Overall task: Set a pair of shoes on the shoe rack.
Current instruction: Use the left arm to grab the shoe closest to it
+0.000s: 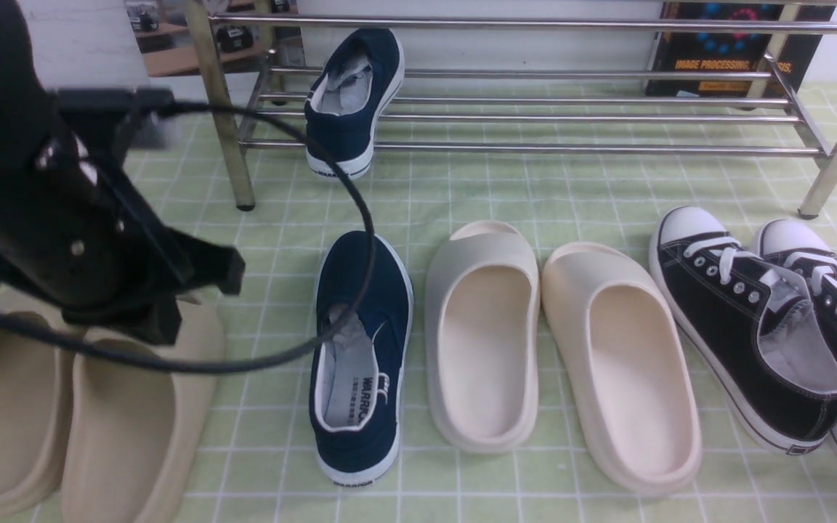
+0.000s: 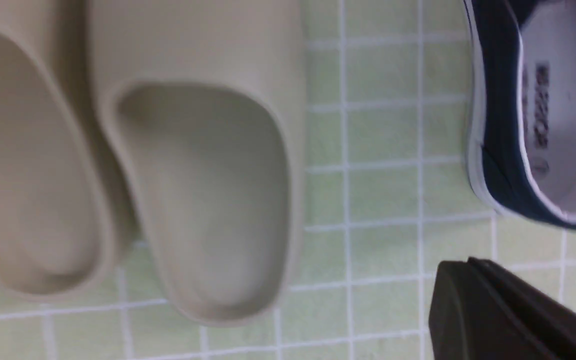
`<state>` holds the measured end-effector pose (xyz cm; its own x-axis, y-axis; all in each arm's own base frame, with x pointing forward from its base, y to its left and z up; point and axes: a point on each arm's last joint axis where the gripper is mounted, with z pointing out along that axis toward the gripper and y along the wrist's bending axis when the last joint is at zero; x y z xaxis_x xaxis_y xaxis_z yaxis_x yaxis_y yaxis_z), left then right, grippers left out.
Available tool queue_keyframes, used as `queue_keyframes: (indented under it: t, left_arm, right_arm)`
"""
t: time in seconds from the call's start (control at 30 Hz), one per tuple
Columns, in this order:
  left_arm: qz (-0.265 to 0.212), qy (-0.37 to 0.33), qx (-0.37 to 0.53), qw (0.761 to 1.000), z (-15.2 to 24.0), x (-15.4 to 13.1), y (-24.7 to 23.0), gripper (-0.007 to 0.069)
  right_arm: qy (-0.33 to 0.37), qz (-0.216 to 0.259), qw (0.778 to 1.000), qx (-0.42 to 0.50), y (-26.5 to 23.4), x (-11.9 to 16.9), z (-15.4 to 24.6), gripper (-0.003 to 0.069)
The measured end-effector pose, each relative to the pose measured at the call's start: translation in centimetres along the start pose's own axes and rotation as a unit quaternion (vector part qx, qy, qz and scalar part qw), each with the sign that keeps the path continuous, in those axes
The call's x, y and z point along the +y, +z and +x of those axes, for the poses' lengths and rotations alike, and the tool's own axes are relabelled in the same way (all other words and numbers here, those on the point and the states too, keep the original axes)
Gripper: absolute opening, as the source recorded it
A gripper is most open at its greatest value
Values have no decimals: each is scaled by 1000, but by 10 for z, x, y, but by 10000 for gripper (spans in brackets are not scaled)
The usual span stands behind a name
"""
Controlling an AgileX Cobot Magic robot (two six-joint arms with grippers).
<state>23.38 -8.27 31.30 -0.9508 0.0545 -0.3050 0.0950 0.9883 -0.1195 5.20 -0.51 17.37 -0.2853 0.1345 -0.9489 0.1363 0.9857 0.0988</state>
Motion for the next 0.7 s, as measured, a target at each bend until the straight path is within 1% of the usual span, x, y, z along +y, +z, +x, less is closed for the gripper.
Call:
queue_keyframes:
  t: [0.07,0.1,0.13,0.23,0.3,0.37,0.5,0.57,0.63,0.67,0.7]
  left_arm:
    - [10,1,8,1000,4,-1,6,-13]
    - [28,5,16,999,10,-3,15,-13]
    - [35,10,16,999,12,-3,19,-13]
    - [47,22,6,999,12,-5,24,-13]
    - [64,32,-19,997,8,-8,25,-13]
    - [81,24,-39,996,2,-11,29,-13]
    - [88,18,-38,995,-5,-14,43,-13]
    - [83,43,-25,995,-5,-19,51,-13]
    - [73,101,-11,992,-2,-32,61,-13]
    - [72,106,-9,992,-1,-34,61,-13]
    - [64,140,0,988,4,-46,67,-9]
  right_arm:
    - [0,0,1000,0,0,0,0,246]
    - [0,0,1000,0,0,0,0,246]
    - [0,0,1000,0,0,0,0,246]
    - [0,0,1000,0,0,0,0,246]
    - [0,0,1000,0,0,0,0,246]
    - [0,0,1000,0,0,0,0,246]
    - [0,0,1000,0,0,0,0,246]
    - [0,0,1000,0,0,0,0,246]
    - [0,0,1000,0,0,0,0,246]
    - [0,0,1000,0,0,0,0,246]
    - [0,0,1000,0,0,0,0,246]
